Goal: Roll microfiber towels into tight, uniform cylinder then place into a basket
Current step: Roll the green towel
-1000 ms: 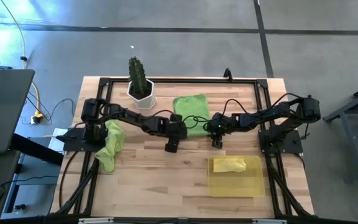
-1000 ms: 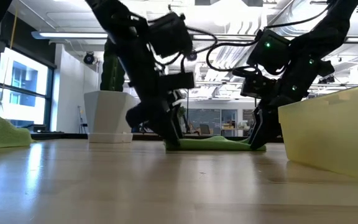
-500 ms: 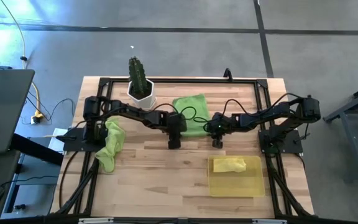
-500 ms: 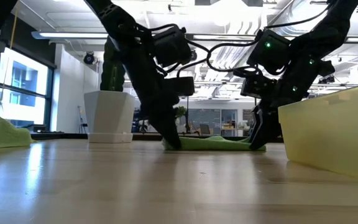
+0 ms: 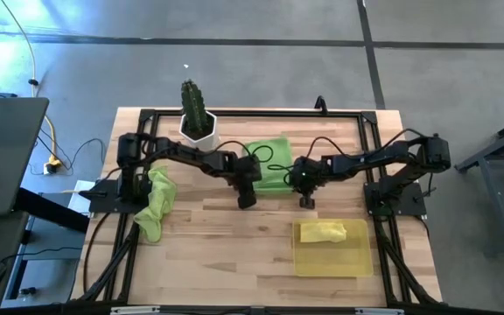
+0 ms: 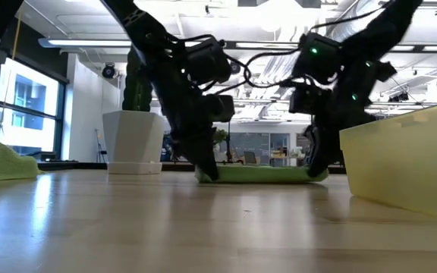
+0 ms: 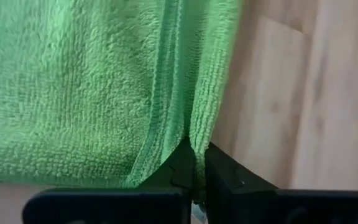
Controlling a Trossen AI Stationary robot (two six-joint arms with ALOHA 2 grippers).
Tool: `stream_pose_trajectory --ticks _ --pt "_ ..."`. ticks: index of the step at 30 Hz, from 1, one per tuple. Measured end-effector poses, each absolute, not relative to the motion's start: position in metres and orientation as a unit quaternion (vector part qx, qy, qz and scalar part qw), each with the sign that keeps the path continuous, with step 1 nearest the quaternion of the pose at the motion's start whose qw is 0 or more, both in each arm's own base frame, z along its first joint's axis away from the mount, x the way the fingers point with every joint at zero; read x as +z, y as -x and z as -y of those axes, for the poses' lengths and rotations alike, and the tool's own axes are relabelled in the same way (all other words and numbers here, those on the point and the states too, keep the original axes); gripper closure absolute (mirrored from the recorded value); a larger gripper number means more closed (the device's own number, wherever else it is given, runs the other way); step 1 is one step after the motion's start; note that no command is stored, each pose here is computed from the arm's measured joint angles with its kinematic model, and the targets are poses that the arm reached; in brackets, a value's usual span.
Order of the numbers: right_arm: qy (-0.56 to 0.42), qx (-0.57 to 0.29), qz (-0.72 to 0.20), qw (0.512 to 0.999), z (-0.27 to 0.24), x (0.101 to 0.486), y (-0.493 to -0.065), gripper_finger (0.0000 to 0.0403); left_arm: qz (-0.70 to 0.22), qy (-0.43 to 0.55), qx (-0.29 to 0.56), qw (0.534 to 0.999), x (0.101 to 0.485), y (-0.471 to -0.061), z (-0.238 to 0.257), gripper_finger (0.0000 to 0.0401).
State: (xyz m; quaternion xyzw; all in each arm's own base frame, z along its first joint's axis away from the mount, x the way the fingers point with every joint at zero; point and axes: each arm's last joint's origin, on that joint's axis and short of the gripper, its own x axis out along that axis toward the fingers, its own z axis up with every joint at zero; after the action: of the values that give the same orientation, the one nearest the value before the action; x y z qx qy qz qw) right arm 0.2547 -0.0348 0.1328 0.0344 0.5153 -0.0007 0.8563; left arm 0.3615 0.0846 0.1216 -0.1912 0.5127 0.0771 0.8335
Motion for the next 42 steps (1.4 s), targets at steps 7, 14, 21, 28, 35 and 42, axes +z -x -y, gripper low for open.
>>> stream_pose_trajectory --ticks 7,14,21,28,35,42 --pt "-0.197 0.042 -0.491 0.848 0.045 0.148 -0.263 0.0401 -0.513 0.299 0.031 0.804 0.121 -0.358 -0.085 0.0394" --pt "-0.298 -0.013 -0.483 0.823 0.057 0.149 -0.262 0.0402 -0.506 0.332 0.044 0.795 0.126 -0.359 -0.085 0.0394" --pt "-0.279 -0.081 -0.49 0.822 0.062 0.143 -0.263 0.0402 -0.483 0.321 0.074 0.812 0.143 -0.358 -0.085 0.0394" --pt "-0.251 -0.099 -0.491 0.828 0.067 0.123 -0.273 0.0402 -0.503 0.284 0.157 0.801 0.135 -0.355 -0.083 0.0394" --pt "-0.214 -0.08 -0.478 0.848 0.068 0.122 -0.278 0.0389 -0.511 0.233 0.227 0.796 0.133 -0.352 -0.082 0.0394" --pt "-0.141 -0.027 -0.514 0.846 0.068 0.138 -0.281 0.0312 -0.516 0.226 0.233 0.793 0.131 -0.352 -0.084 0.0394"
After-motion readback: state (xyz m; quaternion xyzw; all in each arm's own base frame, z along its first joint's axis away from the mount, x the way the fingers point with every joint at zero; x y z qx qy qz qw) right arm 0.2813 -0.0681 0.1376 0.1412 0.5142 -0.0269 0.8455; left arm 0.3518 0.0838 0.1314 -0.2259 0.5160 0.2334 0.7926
